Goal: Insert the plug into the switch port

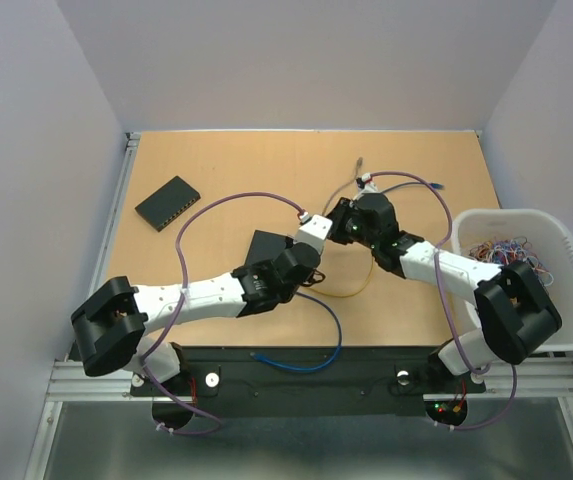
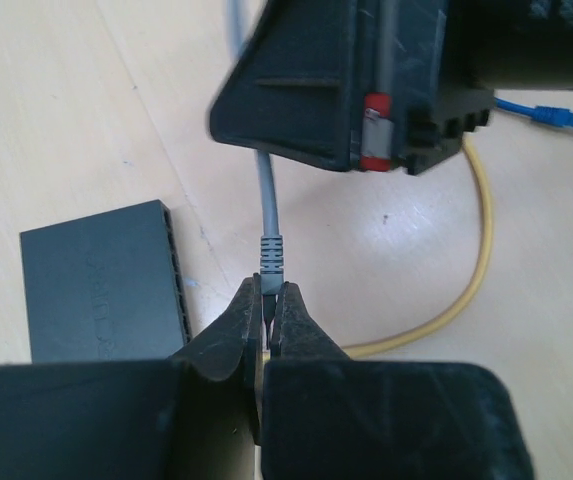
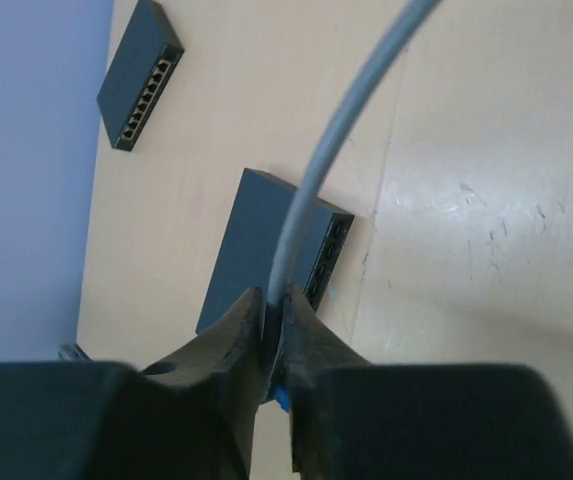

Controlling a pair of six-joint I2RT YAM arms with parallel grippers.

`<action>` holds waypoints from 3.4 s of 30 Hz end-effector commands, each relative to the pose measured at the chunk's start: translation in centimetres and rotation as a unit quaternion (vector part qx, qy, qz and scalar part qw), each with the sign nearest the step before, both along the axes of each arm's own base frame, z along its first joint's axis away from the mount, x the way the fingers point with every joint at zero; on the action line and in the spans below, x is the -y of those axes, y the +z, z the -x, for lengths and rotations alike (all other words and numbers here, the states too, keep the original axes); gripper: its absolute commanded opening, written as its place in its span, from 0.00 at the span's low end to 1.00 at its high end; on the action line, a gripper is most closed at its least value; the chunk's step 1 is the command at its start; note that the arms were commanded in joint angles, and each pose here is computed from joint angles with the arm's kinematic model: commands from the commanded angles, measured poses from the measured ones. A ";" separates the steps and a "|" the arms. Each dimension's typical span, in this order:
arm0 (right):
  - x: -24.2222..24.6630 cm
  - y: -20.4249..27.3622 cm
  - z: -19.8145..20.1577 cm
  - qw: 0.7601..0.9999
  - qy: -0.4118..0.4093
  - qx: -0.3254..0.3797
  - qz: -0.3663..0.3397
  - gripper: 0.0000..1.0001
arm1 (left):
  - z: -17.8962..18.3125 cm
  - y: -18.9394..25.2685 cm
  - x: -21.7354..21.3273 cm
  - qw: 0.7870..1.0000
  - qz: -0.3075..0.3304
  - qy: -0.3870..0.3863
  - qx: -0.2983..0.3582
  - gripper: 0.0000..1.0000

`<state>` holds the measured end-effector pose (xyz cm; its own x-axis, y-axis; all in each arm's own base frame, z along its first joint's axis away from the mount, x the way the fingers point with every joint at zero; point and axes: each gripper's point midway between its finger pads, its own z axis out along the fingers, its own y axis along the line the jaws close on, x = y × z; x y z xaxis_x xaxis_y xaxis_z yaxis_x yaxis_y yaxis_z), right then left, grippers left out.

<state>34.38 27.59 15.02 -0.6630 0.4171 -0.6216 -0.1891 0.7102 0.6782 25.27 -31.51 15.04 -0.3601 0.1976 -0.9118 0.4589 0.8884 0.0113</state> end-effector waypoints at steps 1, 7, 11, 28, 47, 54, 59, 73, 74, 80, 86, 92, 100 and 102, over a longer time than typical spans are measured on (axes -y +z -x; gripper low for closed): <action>-0.8 1.9 -0.3 0.999 -0.001 0.029 -0.042 0.10 | 0.0 2.0 0.9 0.999 0.014 0.004 0.030 0.00; 1.7 2.8 0.2 0.994 -0.066 0.046 -0.071 0.00 | 1.0 2.8 1.6 0.998 0.056 -0.016 0.021 0.60; 4.3 5.9 1.3 0.981 -0.115 0.097 -0.120 0.00 | 2.4 4.9 1.3 0.990 0.131 -0.044 0.022 0.78; 5.8 13.9 6.7 0.924 -0.076 0.164 -0.337 0.00 | 10.2 13.0 -2.7 0.848 0.446 -0.276 0.073 0.65; 4.9 12.7 6.7 0.925 -0.060 0.141 -0.349 0.01 | 9.2 10.9 0.5 0.845 0.448 -0.290 0.037 0.55; 4.5 12.4 7.0 0.924 -0.052 0.135 -0.353 0.00 | 8.5 10.8 1.4 0.849 0.442 -0.286 0.035 0.55; 4.7 12.3 7.1 0.924 -0.054 0.137 -0.354 0.00 | 7.8 10.6 2.0 0.854 0.438 -0.278 0.036 0.55; 4.9 12.2 7.3 0.922 -0.056 0.137 -0.358 0.01 | 6.7 9.8 3.6 0.866 0.416 -0.275 0.028 0.52; 4.8 12.3 7.3 0.922 -0.055 0.138 -0.358 0.00 | 6.8 9.6 3.7 0.867 0.414 -0.276 0.025 0.51; 5.0 12.2 7.4 0.921 -0.059 0.140 -0.359 0.00 | 7.0 8.9 3.9 0.869 0.408 -0.281 0.017 0.46; 4.9 11.9 7.5 0.923 -0.056 0.136 -0.356 0.00 | 6.8 9.2 3.8 0.872 0.404 -0.276 0.024 0.31; 4.4 11.8 8.2 0.930 -0.029 0.152 -0.334 0.00 | 5.5 9.3 4.1 0.898 0.355 -0.258 0.025 0.04; -0.1 9.2 9.8 0.968 0.171 0.162 -0.087 0.52 | 3.0 7.4 0.8 0.964 0.197 -0.175 -0.035 0.00; -0.1 9.1 10.1 0.962 0.204 0.176 -0.038 0.58 | 3.1 8.1 -0.8 0.971 0.175 -0.159 -0.038 0.00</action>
<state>26.94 26.38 26.81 -0.5030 0.5407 -0.6743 -0.5354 0.4176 0.7342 21.72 -34.03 22.52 -0.4129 -0.1012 -0.9051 0.7424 0.5384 -0.3988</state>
